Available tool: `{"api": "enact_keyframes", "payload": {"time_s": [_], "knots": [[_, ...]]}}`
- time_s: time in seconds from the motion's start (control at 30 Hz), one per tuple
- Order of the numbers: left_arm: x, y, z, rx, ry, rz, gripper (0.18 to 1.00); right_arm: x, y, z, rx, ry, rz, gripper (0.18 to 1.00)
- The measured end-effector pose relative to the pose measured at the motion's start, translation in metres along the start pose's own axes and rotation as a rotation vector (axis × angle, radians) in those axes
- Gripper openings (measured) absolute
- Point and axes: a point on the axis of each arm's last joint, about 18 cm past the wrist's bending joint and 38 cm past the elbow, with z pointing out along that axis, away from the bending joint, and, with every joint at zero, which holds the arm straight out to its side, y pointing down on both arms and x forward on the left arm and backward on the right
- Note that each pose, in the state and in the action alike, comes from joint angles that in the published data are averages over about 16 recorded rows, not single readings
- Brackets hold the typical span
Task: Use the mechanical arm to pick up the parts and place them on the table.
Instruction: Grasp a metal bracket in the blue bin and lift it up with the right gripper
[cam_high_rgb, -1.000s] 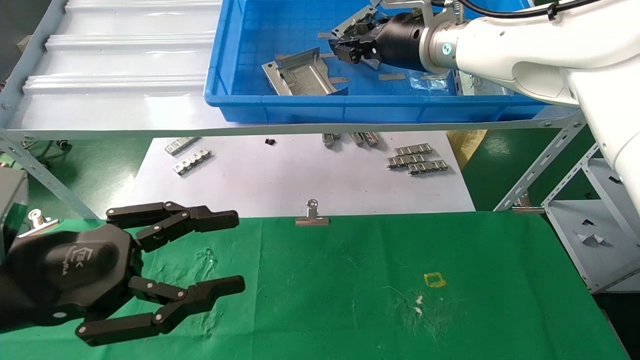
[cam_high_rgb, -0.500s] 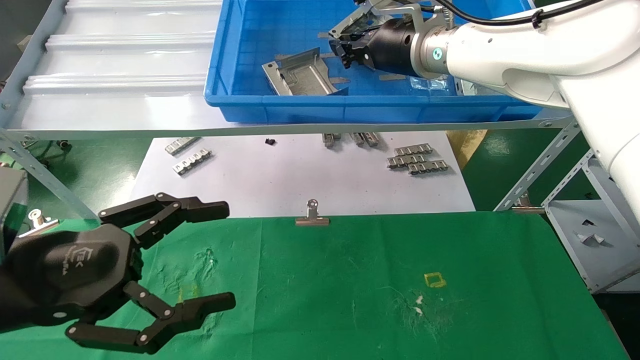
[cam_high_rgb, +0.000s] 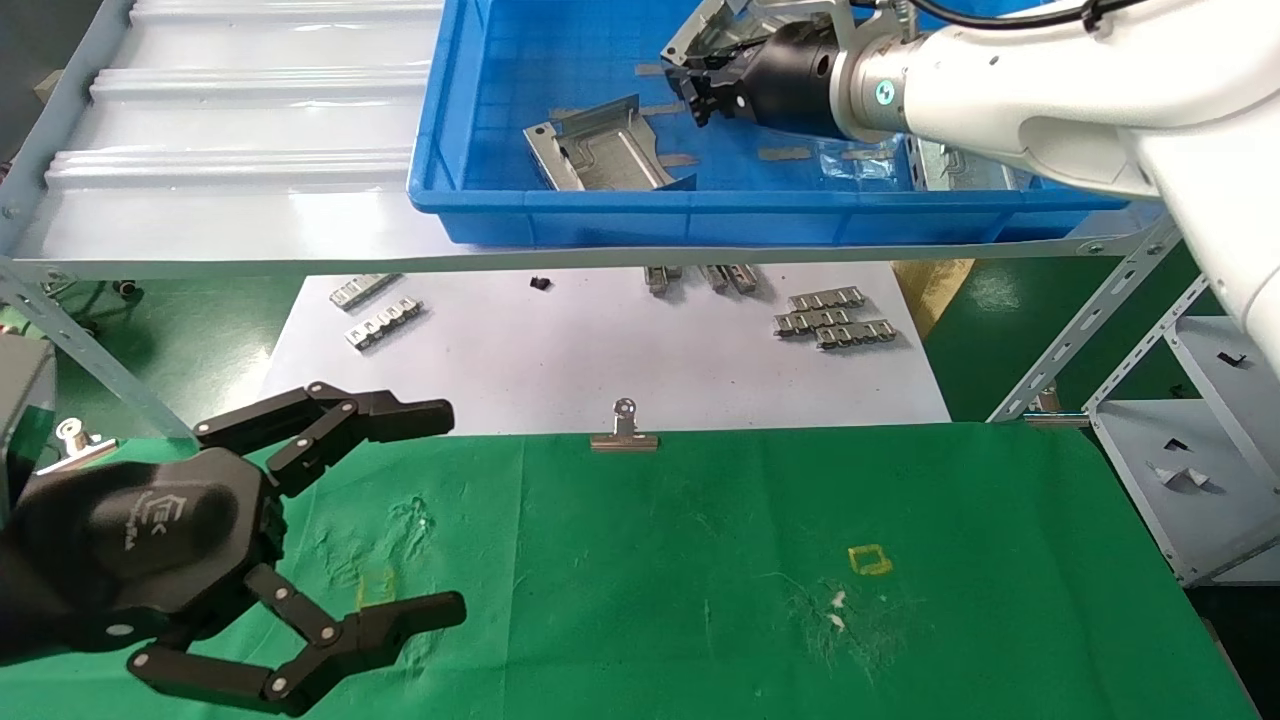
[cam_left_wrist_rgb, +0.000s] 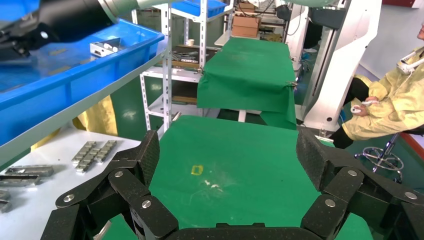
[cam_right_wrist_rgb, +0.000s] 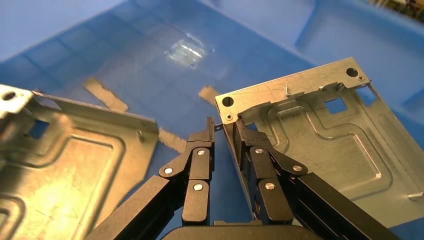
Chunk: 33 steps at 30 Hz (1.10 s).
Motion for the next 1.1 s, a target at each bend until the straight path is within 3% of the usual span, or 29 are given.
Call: {"api": "enact_keyframes", "payload": {"time_s": [0.27, 0.8, 1.1], "knots": [[0.000, 0.000, 0.000, 0.000, 0.000, 0.000, 1.000, 0.004, -0.017, -0.024, -0.005, -0.106, -0.072, 0.256], [0.000, 0.000, 0.000, 0.000, 0.000, 0.000, 1.001, 0.009, -0.015, -0.131, -0.050, -0.494, -0.306, 0.252], [0.000, 0.000, 0.000, 0.000, 0.000, 0.000, 1.001, 0.018, -0.011, -0.179, -0.070, -0.578, -0.388, 0.251]]}}
